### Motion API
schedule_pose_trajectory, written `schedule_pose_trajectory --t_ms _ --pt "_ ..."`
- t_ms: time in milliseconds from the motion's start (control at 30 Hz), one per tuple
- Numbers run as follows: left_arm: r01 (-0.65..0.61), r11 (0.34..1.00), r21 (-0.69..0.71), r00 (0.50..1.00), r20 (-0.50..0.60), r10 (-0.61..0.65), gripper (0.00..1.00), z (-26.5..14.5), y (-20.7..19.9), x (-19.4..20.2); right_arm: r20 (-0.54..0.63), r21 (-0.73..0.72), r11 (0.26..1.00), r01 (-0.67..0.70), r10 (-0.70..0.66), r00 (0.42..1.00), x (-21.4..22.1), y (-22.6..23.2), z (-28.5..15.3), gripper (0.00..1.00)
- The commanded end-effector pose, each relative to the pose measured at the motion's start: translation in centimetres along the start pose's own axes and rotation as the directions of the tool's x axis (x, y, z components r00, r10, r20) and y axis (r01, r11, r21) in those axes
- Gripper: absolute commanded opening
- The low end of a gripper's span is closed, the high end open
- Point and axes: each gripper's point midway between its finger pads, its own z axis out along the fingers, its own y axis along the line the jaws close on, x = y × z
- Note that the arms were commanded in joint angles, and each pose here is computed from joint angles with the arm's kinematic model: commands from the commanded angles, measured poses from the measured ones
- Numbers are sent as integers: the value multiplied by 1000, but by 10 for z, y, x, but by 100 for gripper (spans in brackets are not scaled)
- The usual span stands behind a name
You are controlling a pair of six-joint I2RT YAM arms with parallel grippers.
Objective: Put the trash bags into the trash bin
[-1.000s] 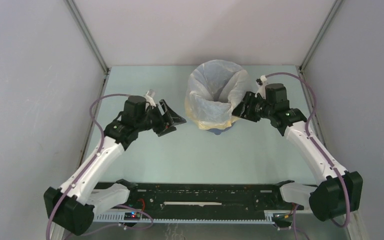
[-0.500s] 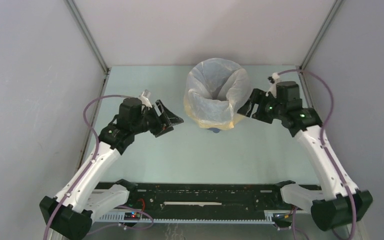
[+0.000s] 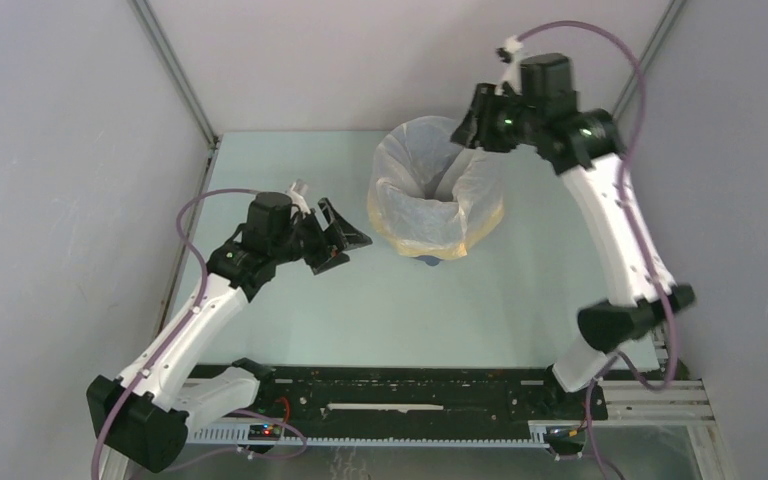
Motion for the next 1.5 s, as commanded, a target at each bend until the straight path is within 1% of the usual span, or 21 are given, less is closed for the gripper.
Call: schedule_pose_trajectory --t_ms 0,133,267,400,533,600,767,1033,1133,1267,1400,1467 --pt "-47 994 102 996 85 39 81 -22 -39 -16 -221 121 990 77 -49 974 46 -12 57 48" --pt "-61 993 99 993 111 50 81 -31 -42 -18 -299 178 976 129 -72 951 70 -21 98 48" --pt "-71 995 73 990 124 62 81 -40 -36 -15 -351 252 952 175 -79 933 95 -43 136 47" --pt "-86 995 46 986 145 79 81 -48 -32 -15 -413 256 941 219 -98 906 126 -56 165 44" --pt "-111 993 33 982 156 104 81 -53 -34 -19 -470 260 932 253 -107 876 154 -69 187 39" --pt "-115 993 34 982 158 109 81 -54 -36 -20 -489 258 930 263 -109 865 165 -74 194 38" --pt "-117 993 27 981 160 111 81 -53 -36 -21 -496 230 932 281 -136 857 188 -80 210 37" --pt "-112 993 21 980 167 107 81 -55 -36 -22 -493 207 951 230 -102 864 217 -89 232 33" --pt "-112 994 18 980 166 108 81 -55 -35 -22 -490 165 964 207 -102 866 235 -89 241 35" --pt "-111 994 16 981 163 107 81 -55 -34 -21 -533 156 966 205 -92 841 255 -96 250 37" --pt "-105 994 11 984 146 102 81 -51 -31 -18 -570 163 968 188 -63 819 259 -96 248 39" --pt "-101 995 11 986 133 99 81 -48 -29 -16 -564 153 972 178 -62 823 252 -89 245 40"
